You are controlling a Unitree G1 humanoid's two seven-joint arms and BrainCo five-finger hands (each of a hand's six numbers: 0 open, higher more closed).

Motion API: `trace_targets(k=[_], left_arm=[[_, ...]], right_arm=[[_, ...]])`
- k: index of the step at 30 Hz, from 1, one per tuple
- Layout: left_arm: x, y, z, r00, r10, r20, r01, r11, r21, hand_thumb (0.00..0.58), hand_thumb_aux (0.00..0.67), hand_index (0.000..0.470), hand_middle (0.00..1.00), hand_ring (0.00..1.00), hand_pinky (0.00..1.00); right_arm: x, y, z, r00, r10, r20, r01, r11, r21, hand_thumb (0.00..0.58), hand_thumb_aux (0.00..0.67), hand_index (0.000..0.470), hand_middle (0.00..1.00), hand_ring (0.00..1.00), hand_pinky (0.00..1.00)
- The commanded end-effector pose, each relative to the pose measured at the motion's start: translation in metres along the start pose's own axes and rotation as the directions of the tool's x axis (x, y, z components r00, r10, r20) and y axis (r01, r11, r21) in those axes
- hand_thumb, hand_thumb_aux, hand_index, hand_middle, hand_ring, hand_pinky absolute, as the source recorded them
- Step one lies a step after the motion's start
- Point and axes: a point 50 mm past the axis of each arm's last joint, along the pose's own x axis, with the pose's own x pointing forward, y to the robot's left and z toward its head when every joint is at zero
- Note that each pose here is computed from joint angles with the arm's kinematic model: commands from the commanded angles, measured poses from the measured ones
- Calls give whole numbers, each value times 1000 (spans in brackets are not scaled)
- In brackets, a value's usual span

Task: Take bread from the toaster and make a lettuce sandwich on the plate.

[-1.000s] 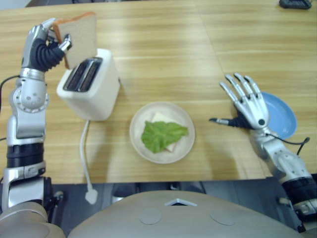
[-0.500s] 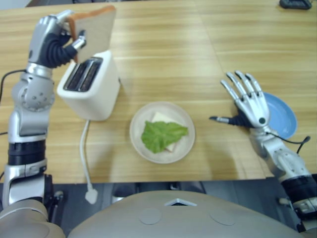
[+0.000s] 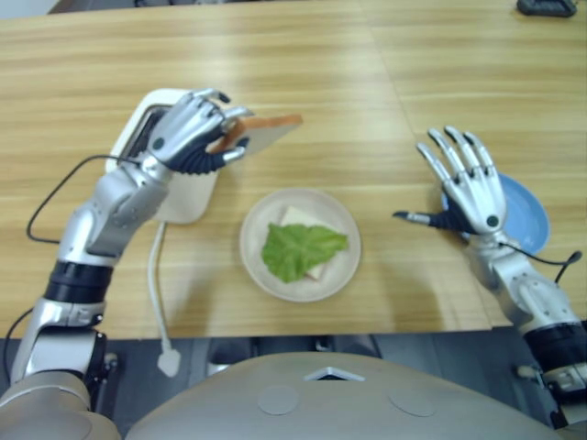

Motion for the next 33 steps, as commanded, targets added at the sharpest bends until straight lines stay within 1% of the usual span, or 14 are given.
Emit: trace_targets(k=[1,8,11,17,21,24,28,31,33], left_arm=[[3,-18,7,998,-40,44,39,999,12,580,670,460,1000,1000,1000],[2,-40,27,993,-66,102,69,997,-24,580,670,460,1000,1000,1000],[1,-46,35,990,-70,120,75,996,-37,580,670,460,1000,1000,1000],[-4,-51,43,988,-87,126,94,994,-54,580,670,460,1000,1000,1000],[-5,-52,46,988,-88,129,97,993,-67,580,670,460,1000,1000,1000],[-5,-55,47,988,-94,123,104,992,-74,580,670,460,1000,1000,1000],[-7,-64,47,986,-126,109,134,988,-75,580,670,460,1000,1000,1000],[-10,-73,49,983,-153,105,162,984,-80,580,670,460,1000,1000,1000],[-10,-77,51,981,-163,108,172,981,-90,580,670,460,1000,1000,1000]], right_arm=[[4,2,1,1000,-2,7,2,1000,16,0,0,0,0,0,0],[9,2,7,999,-8,38,6,999,39,0,0,0,0,0,0],[14,2,13,998,-12,64,6,997,81,0,0,0,0,0,0],[29,3,21,993,8,120,-32,979,202,0,0,0,0,0,0],[41,2,26,983,38,179,-94,944,315,0,0,0,0,0,0],[47,4,42,952,83,294,-202,893,402,0,0,0,0,0,0],[48,9,66,881,149,449,-365,818,444,0,0,0,0,0,0],[46,12,79,827,199,526,-470,758,451,0,0,0,0,0,0],[46,14,82,805,222,550,-508,736,448,0,0,0,0,0,0]])
